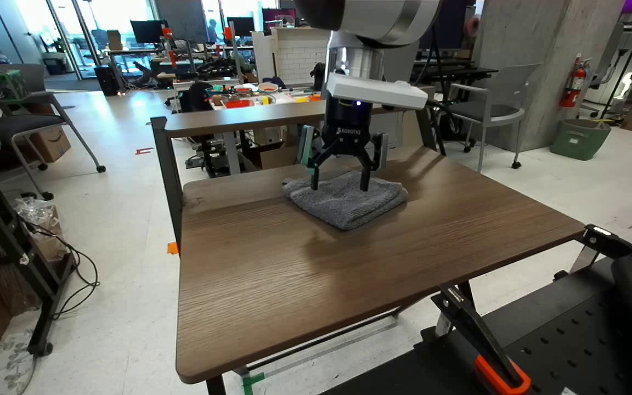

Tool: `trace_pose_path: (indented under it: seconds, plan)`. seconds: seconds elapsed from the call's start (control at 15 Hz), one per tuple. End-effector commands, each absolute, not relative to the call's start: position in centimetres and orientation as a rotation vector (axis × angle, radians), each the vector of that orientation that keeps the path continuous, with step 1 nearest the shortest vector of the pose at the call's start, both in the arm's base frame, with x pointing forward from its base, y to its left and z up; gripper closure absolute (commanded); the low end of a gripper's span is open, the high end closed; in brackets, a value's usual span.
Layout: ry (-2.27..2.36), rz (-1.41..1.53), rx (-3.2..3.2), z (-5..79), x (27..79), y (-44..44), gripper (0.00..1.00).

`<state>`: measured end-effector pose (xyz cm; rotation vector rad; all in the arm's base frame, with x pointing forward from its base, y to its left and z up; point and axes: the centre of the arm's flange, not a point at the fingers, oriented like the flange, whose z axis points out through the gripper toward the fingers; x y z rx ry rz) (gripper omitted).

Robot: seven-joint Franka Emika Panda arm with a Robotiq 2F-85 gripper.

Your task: Move the cloth

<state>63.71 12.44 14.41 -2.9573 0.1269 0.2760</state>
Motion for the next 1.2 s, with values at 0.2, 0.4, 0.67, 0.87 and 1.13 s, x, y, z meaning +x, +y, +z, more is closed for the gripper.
trace_pose_path:
  seconds: [0.2,0.4,0.67,0.87,1.13]
  plan:
    - [0.186,0.282,-2.976,12.9,65.2,12.0,0.0]
    - [0.217,0.292,-2.975,12.7,65.1,11.1,0.0]
    - [0.256,0.306,-2.984,12.5,65.0,9.9,0.0]
    - [0.261,0.339,-2.991,11.8,65.4,9.4,0.0]
    - [0.284,0.401,-3.003,11.2,65.0,8.6,0.0]
